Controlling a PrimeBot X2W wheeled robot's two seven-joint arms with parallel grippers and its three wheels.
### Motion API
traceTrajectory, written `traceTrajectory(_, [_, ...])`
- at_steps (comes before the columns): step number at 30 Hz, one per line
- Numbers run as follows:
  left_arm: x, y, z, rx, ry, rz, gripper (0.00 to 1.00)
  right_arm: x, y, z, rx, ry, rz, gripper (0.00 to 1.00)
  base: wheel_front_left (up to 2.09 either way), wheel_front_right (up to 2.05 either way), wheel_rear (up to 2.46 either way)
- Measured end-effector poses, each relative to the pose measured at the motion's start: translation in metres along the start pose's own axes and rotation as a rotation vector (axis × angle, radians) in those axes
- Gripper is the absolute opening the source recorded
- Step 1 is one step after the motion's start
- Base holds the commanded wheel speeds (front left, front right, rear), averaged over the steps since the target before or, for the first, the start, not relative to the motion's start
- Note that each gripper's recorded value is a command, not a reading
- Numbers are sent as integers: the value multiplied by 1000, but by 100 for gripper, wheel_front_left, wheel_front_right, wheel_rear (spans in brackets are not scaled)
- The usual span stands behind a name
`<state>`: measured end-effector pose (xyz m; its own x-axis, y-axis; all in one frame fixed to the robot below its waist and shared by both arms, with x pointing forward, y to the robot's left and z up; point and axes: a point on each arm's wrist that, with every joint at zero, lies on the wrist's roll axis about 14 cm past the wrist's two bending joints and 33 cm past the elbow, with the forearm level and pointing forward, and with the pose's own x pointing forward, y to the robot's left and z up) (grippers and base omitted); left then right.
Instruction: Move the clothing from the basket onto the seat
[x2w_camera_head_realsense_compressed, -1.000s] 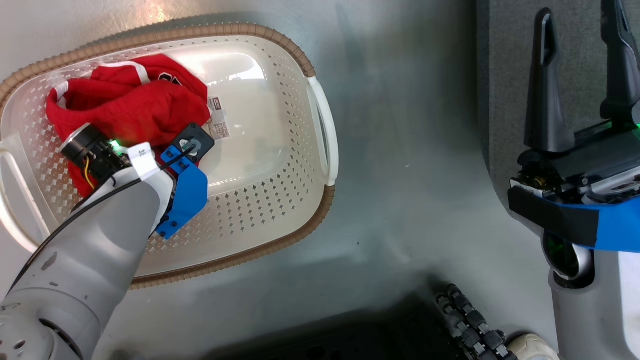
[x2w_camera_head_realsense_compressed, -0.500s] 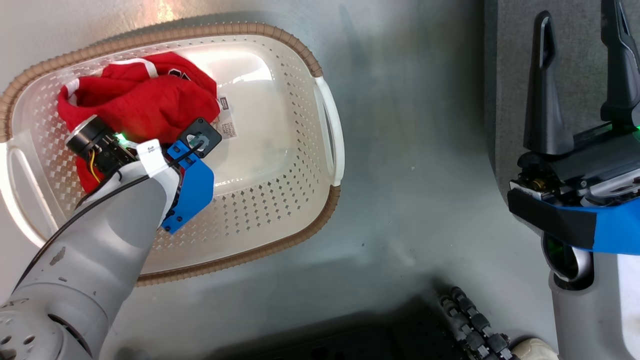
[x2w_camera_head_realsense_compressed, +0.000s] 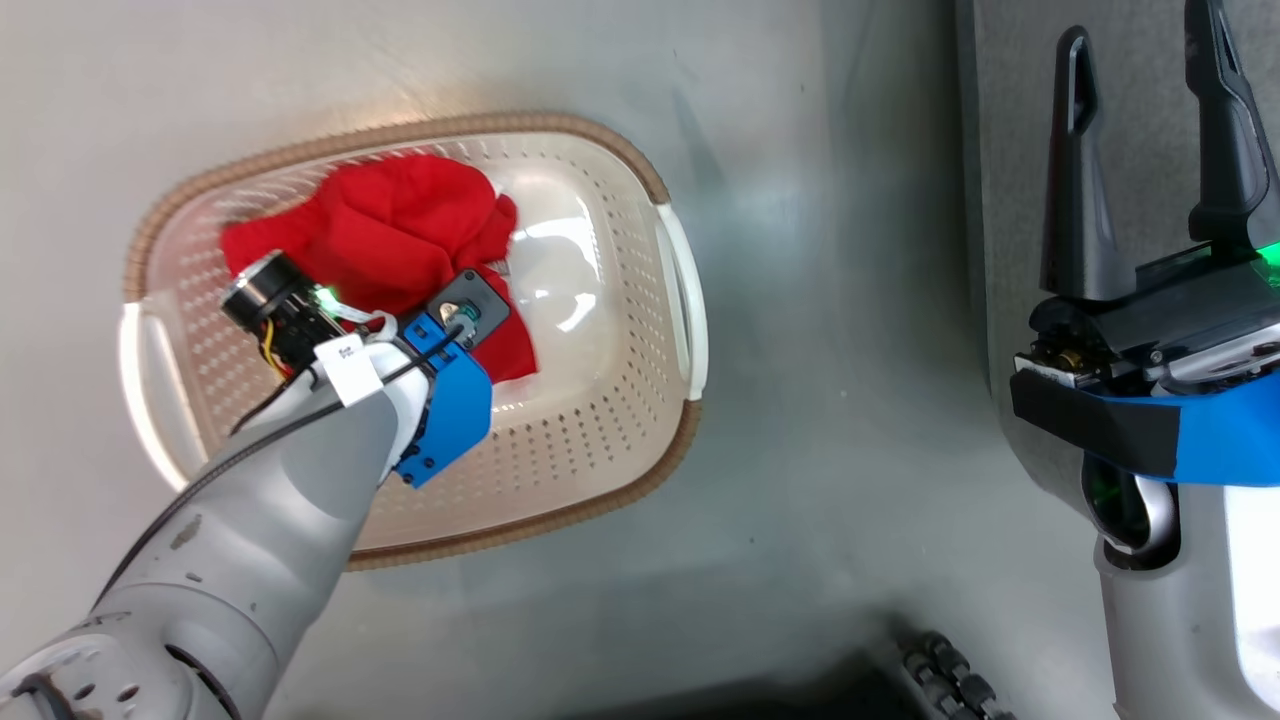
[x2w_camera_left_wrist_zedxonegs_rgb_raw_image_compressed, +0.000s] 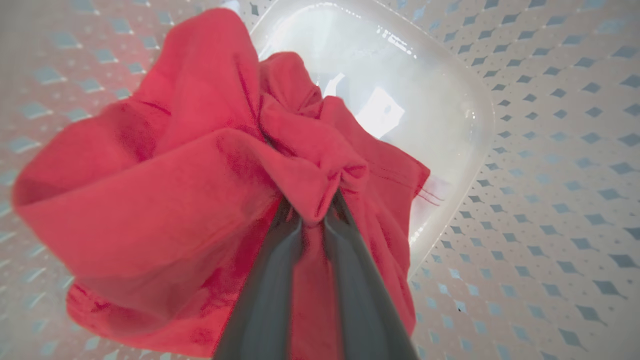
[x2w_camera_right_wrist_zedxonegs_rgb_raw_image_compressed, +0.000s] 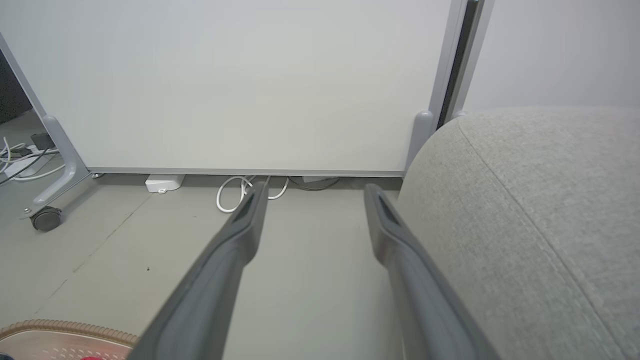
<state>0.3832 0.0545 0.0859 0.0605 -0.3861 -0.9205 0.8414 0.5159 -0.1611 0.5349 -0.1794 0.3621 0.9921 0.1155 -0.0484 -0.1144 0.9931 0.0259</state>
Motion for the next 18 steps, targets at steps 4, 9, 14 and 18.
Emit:
traceTrajectory(4, [-20,2,17,-7,-68,31,0,1,5,20,8,-37,9,100,0,0,0])
traceTrajectory(9, [-48,3,39,-23,-159,72,0,-3,9,45,13,-76,14,100,0,0,0])
traceTrajectory(14, [-80,3,58,-33,-242,120,0,-13,13,72,17,-112,18,100,0,0,0])
traceTrajectory(18, [-108,2,77,-38,-325,160,0,-25,15,90,18,-132,18,100,0,0,0])
